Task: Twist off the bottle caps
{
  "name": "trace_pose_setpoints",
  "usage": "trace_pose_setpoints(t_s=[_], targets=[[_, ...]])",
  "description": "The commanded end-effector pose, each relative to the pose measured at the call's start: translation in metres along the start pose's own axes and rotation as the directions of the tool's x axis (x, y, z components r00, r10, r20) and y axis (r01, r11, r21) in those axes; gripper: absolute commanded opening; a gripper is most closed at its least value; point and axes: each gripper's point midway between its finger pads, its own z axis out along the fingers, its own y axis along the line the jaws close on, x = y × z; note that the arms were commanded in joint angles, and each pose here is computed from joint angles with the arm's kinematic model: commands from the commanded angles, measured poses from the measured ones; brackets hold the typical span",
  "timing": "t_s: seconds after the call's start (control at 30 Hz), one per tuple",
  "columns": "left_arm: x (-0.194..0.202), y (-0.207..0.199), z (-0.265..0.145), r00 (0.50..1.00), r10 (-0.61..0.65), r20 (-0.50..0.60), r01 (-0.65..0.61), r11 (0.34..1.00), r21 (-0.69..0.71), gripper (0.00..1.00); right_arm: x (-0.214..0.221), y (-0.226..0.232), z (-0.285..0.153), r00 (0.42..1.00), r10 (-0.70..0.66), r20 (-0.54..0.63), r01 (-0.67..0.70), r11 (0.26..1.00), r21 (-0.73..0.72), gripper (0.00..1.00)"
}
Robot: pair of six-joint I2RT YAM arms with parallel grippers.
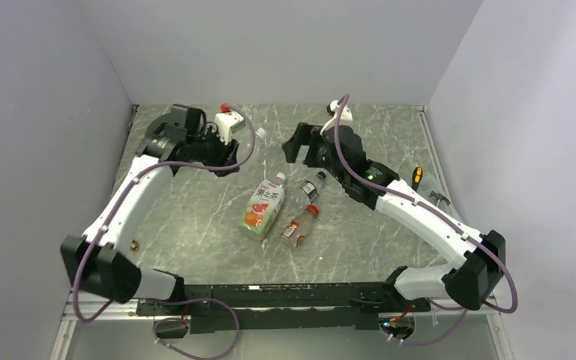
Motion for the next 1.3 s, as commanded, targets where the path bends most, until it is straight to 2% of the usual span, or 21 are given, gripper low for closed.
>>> trace_pose_setpoints(t_s=[0.0, 0.27, 0.57, 0.73, 0.83, 1.0, 1.13, 1.2, 1.23, 1.27], targets=[[-0.051, -0.036, -0.059, 0.973, 0.085, 0.215, -0.097, 0.994, 0.047, 0.20, -0.060, 0.071, -0.013, 0.985, 0.134, 0.113, -0.107, 0.970, -0.218, 1.00], [-0.073, -0.062, -0.095, 0.905, 0.120, 0.408, -0.149, 0.988, 0.040, 0.22, -0.089, 0.123, -0.031, 0.963, 0.230, 0.139, -0.158, 0.903, -0.399, 0.96], [-0.071, -0.069, -0.092, 0.907, 0.085, 0.412, -0.129, 0.988, 0.081, 0.21, -0.098, 0.154, -0.040, 0.957, 0.249, 0.147, -0.141, 0.846, -0.515, 0.89], [-0.069, -0.072, -0.092, 0.904, 0.089, 0.419, -0.138, 0.986, 0.089, 0.20, -0.095, 0.163, -0.038, 0.957, 0.252, 0.143, -0.140, 0.834, -0.533, 0.87], [-0.069, -0.075, -0.094, 0.896, 0.097, 0.433, -0.151, 0.984, 0.092, 0.19, -0.094, 0.165, -0.030, 0.959, 0.251, 0.133, -0.148, 0.841, -0.520, 0.79], [-0.063, -0.083, -0.096, 0.892, 0.120, 0.435, -0.184, 0.977, 0.107, 0.19, -0.094, 0.168, -0.021, 0.959, 0.253, 0.130, -0.152, 0.844, -0.514, 0.59], [-0.059, -0.083, -0.097, 0.888, 0.134, 0.439, -0.194, 0.977, 0.094, 0.19, -0.095, 0.171, -0.020, 0.959, 0.254, 0.127, -0.153, 0.840, -0.521, 0.31], [-0.059, -0.083, -0.097, 0.888, 0.124, 0.443, -0.183, 0.979, 0.092, 0.20, -0.093, 0.173, -0.019, 0.961, 0.250, 0.117, -0.153, 0.836, -0.526, 0.21], [-0.060, -0.083, -0.098, 0.888, 0.114, 0.446, -0.174, 0.980, 0.094, 0.28, -0.090, 0.173, -0.019, 0.962, 0.248, 0.110, -0.154, 0.835, -0.528, 0.16], [-0.061, -0.083, -0.097, 0.888, 0.100, 0.448, -0.161, 0.982, 0.099, 0.46, -0.088, 0.173, -0.019, 0.963, 0.245, 0.107, -0.154, 0.835, -0.529, 0.13]])
